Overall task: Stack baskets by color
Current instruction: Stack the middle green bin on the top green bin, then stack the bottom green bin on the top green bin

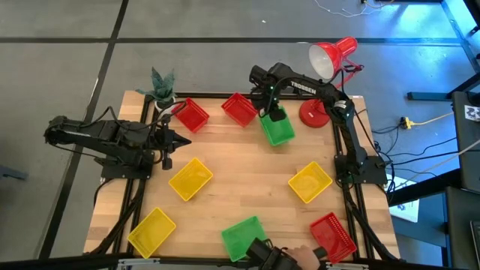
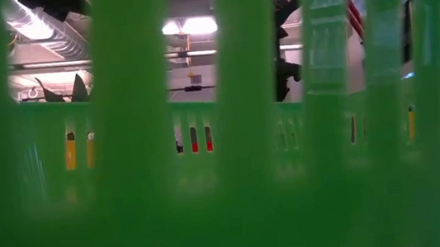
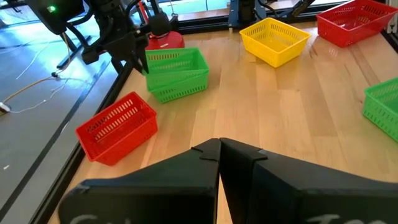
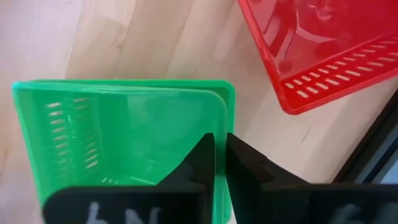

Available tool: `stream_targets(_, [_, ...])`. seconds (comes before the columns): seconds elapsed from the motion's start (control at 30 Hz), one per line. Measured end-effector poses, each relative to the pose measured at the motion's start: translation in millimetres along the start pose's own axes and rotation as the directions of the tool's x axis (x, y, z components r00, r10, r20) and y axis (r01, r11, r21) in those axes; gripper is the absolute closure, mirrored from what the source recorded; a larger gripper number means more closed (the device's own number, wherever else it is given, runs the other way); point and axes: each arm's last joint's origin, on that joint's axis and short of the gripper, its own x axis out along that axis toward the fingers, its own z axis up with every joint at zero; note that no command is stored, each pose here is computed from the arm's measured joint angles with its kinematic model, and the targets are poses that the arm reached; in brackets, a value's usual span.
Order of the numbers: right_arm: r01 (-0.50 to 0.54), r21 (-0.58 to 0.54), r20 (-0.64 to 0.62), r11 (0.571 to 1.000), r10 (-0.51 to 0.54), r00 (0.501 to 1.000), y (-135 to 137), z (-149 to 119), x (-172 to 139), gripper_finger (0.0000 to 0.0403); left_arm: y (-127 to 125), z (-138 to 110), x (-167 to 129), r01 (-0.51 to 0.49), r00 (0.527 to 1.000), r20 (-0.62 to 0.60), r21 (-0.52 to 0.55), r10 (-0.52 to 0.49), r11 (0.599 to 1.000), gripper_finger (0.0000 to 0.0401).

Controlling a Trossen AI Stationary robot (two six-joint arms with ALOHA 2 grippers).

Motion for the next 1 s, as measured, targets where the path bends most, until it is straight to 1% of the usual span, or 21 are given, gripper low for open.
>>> stream_targets(0.1, [0.005,-0.013,0.003,1.0,-0.005,1.0,-0.5,0.3,0.0,0.0389,0.0,0.1,-0.1,0.0,1.0,0.0,0.0,0.0,1.0,0.0401])
stream_targets(0.17, [0.01,-0.013,0.006,1.0,-0.01,1.0,-0.9,0.7,0.0,0.039,0.0,0.1,-0.1,0.0,1.0,0.0,0.0,0.0,1.0,0.0401])
stream_targets(0.23, [0.011,-0.013,0.007,1.0,-0.011,1.0,-1.0,0.8,0.0,0.0379,0.0,0.0,0.0,0.0,1.0,0.0,0.0,0.0,1.0,0.0401])
stream_targets(0.33, [0.017,-0.006,0.01,1.0,-0.017,1.0,-1.6,1.2,0.0,0.0346,0.0,0.1,0.0,0.0,1.0,0.0,0.0,0.0,1.0,0.0401])
stream_targets(0.43, [0.024,0.047,0.015,0.999,-0.024,1.0,-2.4,1.7,0.1,0.0316,0.0,0.1,-0.1,0.0,1.0,0.0,-0.001,0.0,1.0,0.0401])
stream_targets(0.5, [0.027,0.08,0.018,0.996,-0.029,0.999,-2.8,1.9,0.1,0.0308,0.0,0.1,-0.1,0.0,1.0,0.0,-0.001,0.0,1.0,0.0401])
stream_targets(0.7, [0.007,0.092,0.004,0.996,-0.008,1.0,-0.4,1.3,-1.3,0.0307,0.0,0.0,0.0,0.0,1.0,0.0,0.0,0.0,1.0,0.0401])
stream_targets(0.8, [0.001,0.121,0.0,0.993,-0.001,1.0,2.3,4.2,-9.5,0.0307,0.0,0.0,0.0,0.0,1.0,0.0,0.001,0.0,1.0,0.0401])
stream_targets(0.9, [-0.044,0.144,-0.01,0.989,0.046,0.999,11.8,8.9,-28.1,0.0307,0.0,0.1,-0.1,0.0,1.0,0.0,0.001,0.0,1.0,0.0401])
stream_targets(1.0, [-0.107,0.156,0.072,0.982,0.097,0.993,23.7,20.8,-51.8,0.0307,-0.1,0.1,-0.1,0.005,1.0,0.0,0.001,-0.005,1.0,0.0401])
